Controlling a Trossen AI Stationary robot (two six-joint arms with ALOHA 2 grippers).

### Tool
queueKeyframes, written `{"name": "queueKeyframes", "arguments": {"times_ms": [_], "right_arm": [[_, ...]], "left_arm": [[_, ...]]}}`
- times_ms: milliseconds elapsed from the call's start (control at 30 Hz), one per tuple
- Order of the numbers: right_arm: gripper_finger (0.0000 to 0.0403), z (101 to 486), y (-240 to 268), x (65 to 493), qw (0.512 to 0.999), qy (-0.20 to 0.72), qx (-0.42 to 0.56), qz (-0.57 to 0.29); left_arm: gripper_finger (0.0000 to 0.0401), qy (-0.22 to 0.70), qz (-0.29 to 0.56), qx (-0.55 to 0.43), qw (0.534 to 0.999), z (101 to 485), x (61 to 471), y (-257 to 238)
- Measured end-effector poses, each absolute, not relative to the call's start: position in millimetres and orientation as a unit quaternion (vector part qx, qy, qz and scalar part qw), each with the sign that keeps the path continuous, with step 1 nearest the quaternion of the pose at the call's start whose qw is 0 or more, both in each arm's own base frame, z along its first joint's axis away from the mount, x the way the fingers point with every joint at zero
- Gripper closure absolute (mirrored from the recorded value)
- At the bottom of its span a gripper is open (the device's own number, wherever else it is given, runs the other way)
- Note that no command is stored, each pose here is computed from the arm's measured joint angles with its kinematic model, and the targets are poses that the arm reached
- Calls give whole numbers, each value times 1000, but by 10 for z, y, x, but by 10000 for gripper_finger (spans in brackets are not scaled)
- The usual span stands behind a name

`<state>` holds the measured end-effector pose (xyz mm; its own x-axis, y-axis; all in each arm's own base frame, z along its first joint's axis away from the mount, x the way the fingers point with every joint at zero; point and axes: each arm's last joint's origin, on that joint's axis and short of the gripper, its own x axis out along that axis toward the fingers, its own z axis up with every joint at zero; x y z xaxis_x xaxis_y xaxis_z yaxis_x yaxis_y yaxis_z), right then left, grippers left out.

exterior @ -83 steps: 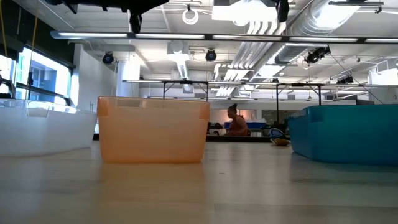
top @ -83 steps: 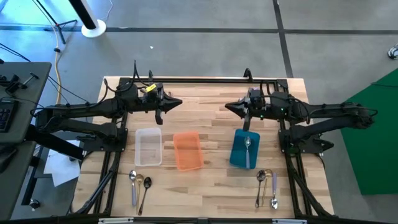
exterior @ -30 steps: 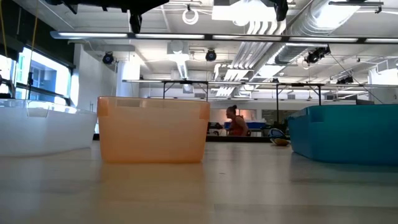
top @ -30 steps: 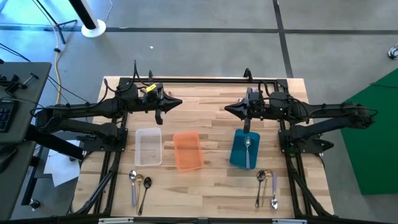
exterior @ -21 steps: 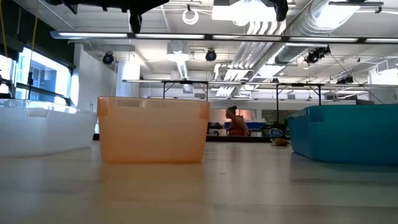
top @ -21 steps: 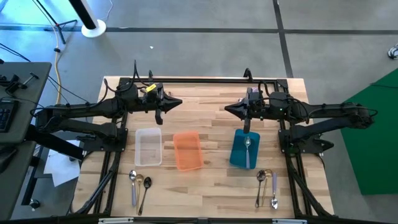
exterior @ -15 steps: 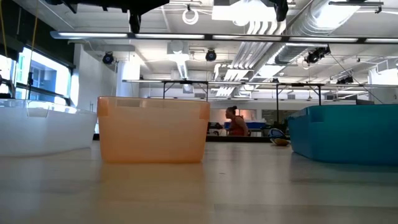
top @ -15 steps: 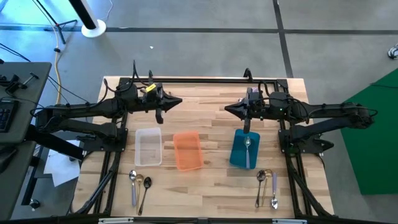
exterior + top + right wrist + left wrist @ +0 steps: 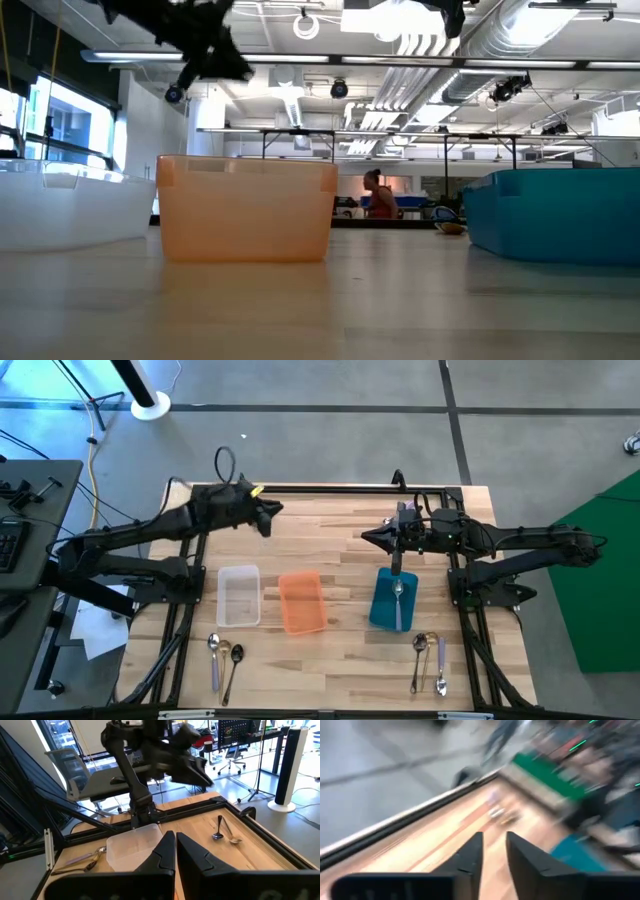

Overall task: Sort silverware by color (type)
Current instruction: Put the top left black spoon into the orange bin

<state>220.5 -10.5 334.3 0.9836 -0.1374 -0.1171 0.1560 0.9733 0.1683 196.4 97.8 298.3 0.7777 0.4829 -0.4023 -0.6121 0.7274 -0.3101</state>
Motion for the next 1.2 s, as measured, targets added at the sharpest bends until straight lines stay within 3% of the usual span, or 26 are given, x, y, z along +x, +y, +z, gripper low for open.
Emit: {"name": "queueKeyframes", "arguments": {"times_ms": [267,433,833,967,1200], "right_arm": [[403,3342,-106,2205,989,50,115,-76],[403,3340,-106,2204,987,51,129,-76],[403,3303,-106,2199,983,68,149,-81],[403,3279,-101,2195,981,80,154,-82],[403,3267,-98,2193,981,86,153,-82]], "left_arm": [[192,377,418,-252,787,2658,1792,1668],[159,451,437,-297,719,2342,1818,1931],[159,365,563,-519,529,1818,1643,2222],[160,322,586,-558,491,1748,1567,2249],[160,288,595,-574,484,1729,1567,2275]]}}
